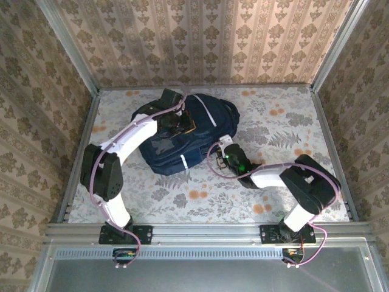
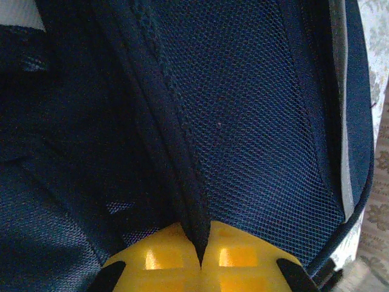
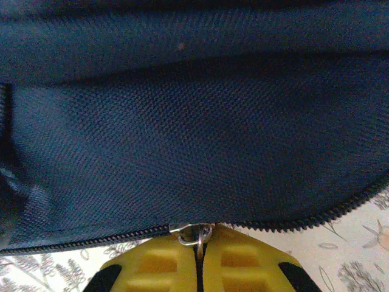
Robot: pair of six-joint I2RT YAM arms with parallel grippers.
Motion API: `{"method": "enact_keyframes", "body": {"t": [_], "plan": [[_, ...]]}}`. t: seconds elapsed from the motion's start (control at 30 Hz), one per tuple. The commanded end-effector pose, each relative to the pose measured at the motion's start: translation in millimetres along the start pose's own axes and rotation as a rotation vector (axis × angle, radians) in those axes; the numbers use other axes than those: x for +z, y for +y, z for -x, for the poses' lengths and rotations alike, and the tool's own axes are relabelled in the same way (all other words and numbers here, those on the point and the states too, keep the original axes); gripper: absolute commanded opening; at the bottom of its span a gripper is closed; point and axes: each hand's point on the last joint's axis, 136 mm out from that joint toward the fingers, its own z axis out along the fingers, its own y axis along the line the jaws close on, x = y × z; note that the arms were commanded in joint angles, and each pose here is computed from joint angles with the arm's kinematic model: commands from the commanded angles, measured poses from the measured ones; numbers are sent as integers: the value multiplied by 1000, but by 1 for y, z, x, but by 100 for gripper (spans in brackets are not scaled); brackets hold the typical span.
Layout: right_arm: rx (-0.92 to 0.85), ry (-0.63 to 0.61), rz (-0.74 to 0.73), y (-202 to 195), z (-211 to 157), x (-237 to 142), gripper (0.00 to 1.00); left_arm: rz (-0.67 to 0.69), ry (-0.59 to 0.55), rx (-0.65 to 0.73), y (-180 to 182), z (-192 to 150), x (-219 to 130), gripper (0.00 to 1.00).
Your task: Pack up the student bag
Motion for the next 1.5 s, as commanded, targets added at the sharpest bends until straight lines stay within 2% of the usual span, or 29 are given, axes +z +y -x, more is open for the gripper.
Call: {"method": "enact_keyframes", "body": {"t": [0.0, 0.03, 0.07, 0.17, 0.3, 0.43, 0.57, 0.73, 0.83, 0.93, 1.03, 1.13, 1.37, 1.47], "plan": [[65, 43, 16, 2, -8, -14, 0, -49, 20, 162, -24, 3, 2, 0], [58, 57, 51, 11, -12, -18, 0, -39, 31, 195, -27, 3, 5, 0], [54, 69, 91, 20, -16, -21, 0, -14, 41, 227, -27, 4, 8, 5], [46, 107, 246, 56, -28, -30, 0, 96, 74, 271, -15, 6, 12, 35], [18, 130, 383, 100, -30, -46, 0, 82, 33, 210, -7, 14, -4, 48], [44, 136, 427, 126, -19, -49, 0, 23, -59, 38, 17, 18, -40, 57], [145, 116, 452, 139, -4, -41, 0, -34, -156, -140, 52, 12, -73, 58], [246, 108, 498, 161, 19, -26, 0, -30, -250, -191, 76, -20, -109, 58], [306, 101, 511, 170, 33, -20, 0, -71, -307, -244, 92, -45, -117, 57], [341, 103, 542, 179, 44, -18, 0, -111, -319, -325, 113, -66, -107, 59], [361, 92, 557, 182, 51, -19, 0, -142, -348, -368, 128, -73, -93, 71], [366, 90, 559, 181, 51, -20, 0, -139, -366, -388, 138, -71, -80, 78], [414, 86, 576, 179, 49, -26, 0, -137, -402, -418, 148, -55, -56, 80], [419, 85, 580, 180, 50, -27, 0, -141, -422, -435, 153, -50, -47, 76]]}}
